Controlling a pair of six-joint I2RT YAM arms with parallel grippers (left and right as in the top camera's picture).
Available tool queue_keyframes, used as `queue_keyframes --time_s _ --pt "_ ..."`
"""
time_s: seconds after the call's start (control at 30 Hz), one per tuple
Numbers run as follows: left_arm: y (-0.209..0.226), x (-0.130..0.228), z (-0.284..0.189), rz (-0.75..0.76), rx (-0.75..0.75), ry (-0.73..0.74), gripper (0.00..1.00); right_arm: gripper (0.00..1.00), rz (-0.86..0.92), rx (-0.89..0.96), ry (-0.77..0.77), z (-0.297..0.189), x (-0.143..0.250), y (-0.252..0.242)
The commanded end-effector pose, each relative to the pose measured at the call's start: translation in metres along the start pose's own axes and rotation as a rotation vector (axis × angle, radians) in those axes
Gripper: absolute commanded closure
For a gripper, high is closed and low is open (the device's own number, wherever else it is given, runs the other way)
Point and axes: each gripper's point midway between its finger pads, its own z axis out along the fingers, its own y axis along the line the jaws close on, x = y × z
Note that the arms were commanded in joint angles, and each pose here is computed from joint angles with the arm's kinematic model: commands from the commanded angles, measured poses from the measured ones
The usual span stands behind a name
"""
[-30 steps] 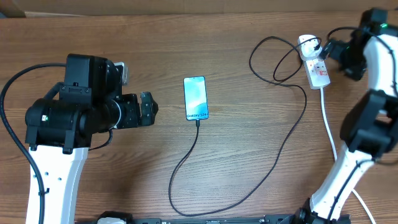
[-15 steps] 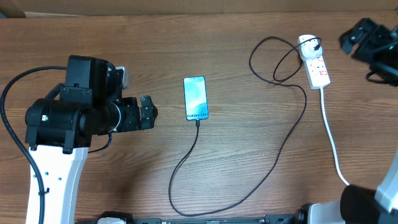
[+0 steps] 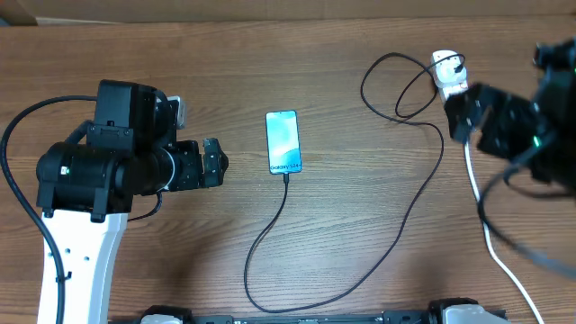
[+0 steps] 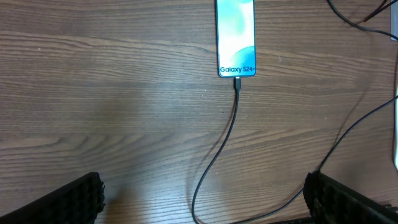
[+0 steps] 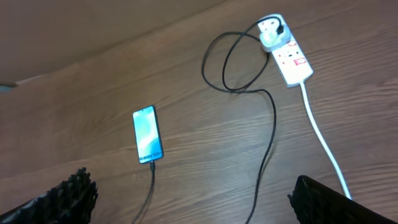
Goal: Plug charger to phone and switch on socket
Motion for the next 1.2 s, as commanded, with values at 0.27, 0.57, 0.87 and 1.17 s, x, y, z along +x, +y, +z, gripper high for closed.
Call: queue_keyframes --time_s 0.27,0.57,0.87,1.17 --pt "0.000 0.001 -0.002 0.016 -0.004 -0.009 0.01 0.00 -0.010 -0.053 -0.123 -0.063 0.051 -0.015" --pt "0.001 0.000 0.000 0.014 -0.006 -0.003 0.00 0.00 -0.020 -0.254 -0.009 -0.066 0.103 0.006" --pt "0.000 0.000 0.000 0.014 -0.006 -0.002 0.00 0.00 -0.020 -0.280 0.011 -0.065 0.106 0.010" --pt "0.001 0.000 0.000 0.014 -0.006 -0.002 0.01 0.00 -0.019 -0.245 -0.004 -0.063 0.103 0.004"
